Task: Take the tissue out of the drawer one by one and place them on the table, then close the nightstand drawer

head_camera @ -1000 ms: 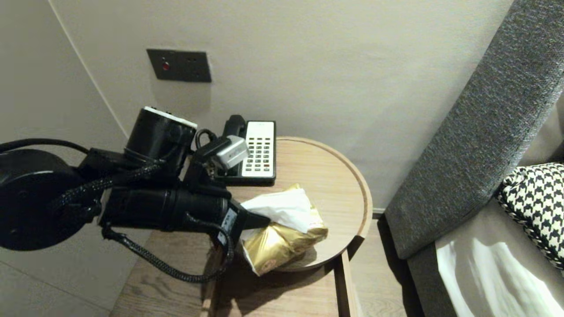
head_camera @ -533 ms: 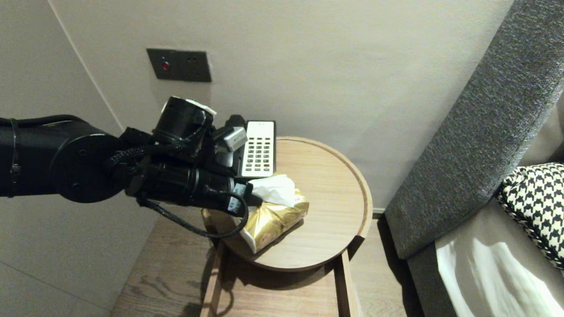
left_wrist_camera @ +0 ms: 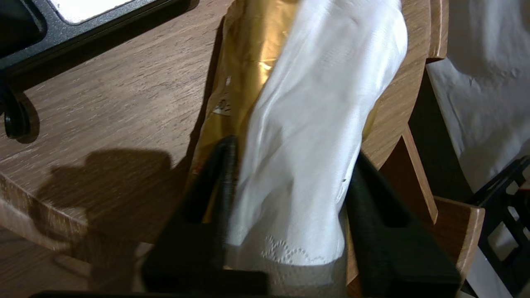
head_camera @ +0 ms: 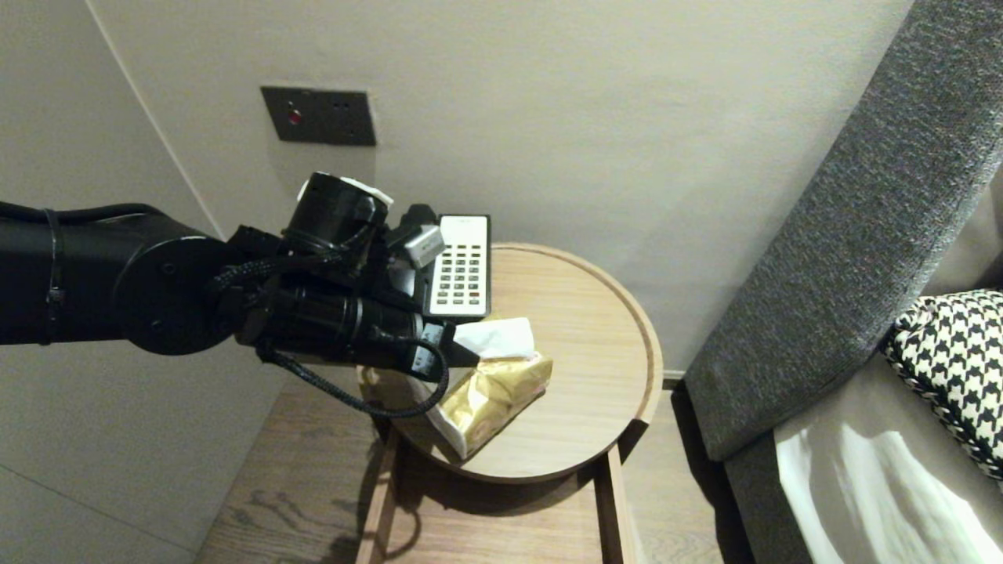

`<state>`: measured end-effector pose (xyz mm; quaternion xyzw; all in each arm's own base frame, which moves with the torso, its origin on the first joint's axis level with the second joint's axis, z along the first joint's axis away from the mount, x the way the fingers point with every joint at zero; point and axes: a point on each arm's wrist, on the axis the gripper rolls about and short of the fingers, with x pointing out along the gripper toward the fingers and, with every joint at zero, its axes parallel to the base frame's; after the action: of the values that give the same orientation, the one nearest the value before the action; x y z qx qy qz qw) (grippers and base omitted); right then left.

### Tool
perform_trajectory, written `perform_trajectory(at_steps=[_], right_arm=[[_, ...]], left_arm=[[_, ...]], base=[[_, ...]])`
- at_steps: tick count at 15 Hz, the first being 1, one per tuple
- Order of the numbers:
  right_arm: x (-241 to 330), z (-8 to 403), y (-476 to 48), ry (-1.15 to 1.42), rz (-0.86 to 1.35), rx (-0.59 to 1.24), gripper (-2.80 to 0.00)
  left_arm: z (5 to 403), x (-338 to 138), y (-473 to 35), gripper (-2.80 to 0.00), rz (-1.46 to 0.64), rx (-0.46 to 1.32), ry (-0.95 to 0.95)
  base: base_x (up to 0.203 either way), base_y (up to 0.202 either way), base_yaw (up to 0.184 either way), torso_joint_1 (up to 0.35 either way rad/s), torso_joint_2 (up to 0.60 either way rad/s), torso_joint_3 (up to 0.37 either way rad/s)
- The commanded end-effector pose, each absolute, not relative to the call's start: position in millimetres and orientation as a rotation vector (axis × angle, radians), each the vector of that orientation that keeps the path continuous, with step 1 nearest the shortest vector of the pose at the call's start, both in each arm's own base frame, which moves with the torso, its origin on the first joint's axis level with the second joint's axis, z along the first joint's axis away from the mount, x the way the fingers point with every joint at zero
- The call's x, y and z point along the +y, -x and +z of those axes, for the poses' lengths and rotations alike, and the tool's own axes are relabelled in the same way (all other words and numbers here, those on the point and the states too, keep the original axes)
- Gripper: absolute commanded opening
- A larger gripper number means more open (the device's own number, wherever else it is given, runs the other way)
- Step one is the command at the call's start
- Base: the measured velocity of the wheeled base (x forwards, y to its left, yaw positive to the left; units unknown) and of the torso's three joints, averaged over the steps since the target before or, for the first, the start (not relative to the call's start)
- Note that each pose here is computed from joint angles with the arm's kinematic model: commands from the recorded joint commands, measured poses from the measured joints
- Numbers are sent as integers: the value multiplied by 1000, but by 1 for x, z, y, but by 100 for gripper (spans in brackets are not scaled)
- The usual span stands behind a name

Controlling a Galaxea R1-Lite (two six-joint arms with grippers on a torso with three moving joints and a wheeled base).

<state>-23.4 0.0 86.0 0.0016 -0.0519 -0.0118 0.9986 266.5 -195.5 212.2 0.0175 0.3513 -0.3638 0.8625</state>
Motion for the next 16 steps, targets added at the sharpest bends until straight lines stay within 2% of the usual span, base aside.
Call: perform_trajectory(at_steps=[1, 12, 16], right_arm=[[0, 75, 20, -3, -23, -66, -280], [0, 75, 20, -3, -24, -66, -280], [0, 75, 20, -3, -24, -66, -280]], left_arm=[[213, -195, -265, 0, -766, 734, -35], [276, -165, -220, 0, -793, 565, 70], [291, -110, -194, 0, -654, 521, 122]], base=[[0, 0, 0, 0, 0, 0], [0, 0, 0, 0, 0, 0], [0, 0, 0, 0, 0, 0]])
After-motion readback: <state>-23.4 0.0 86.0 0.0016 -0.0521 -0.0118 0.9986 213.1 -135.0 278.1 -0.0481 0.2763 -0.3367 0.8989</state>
